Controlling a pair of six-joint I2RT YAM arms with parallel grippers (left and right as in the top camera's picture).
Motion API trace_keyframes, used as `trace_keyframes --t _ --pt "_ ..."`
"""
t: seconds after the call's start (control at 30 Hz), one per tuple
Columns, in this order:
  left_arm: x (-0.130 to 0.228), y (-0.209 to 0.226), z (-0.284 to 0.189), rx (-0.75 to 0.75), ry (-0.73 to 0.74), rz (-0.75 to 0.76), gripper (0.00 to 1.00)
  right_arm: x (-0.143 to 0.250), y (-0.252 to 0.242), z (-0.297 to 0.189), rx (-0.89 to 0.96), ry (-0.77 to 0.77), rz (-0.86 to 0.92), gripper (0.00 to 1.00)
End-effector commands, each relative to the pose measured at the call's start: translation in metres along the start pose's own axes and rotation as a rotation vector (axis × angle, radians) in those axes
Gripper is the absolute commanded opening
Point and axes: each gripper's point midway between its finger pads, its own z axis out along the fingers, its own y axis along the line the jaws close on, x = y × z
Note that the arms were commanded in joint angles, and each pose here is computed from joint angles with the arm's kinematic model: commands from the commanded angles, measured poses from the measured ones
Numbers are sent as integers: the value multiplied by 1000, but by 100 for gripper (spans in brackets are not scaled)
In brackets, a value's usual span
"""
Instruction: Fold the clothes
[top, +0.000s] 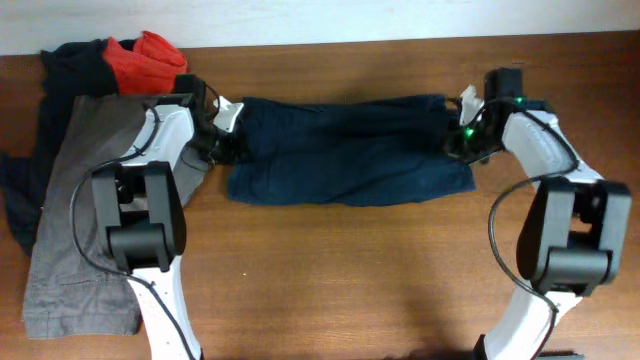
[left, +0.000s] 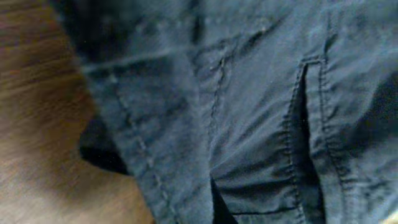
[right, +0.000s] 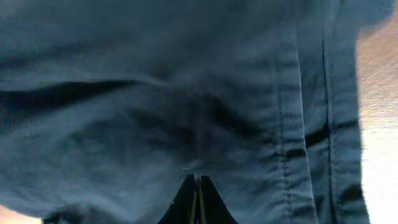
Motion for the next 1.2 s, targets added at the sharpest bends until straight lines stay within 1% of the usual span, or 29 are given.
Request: trace_keyframes --t 0.0,0.2,0.33,0.53,0.67,0.83,0.93,1.07,1.17 --pt "-15 -19 -45 -23 -85 34 1 16 -8 28 -21 66 58 4" --pt "-15 -53 -89 -31 -132 75 1 24 -21 54 -10 107 111 4" --pt "-20 -86 -97 -24 -159 132 1 25 -22 56 -10 114 116 4" --pt "-29 -142 -68 -1 -161 241 1 26 -21 56 -9 117 125 4" --pt "-47 -196 -46 3 -232 328 1 26 -21 56 -9 118 125 4" --pt "-55 -255 -24 37 -298 472 1 26 -21 56 -9 118 125 4" --pt "-59 -293 -7 82 -351 563 1 26 -21 56 -9 118 125 4" --pt "-60 -318 13 119 -377 612 1 26 -21 56 -9 117 125 4" --pt "-58 -327 27 139 -380 628 1 25 -21 57 -9 114 123 4"
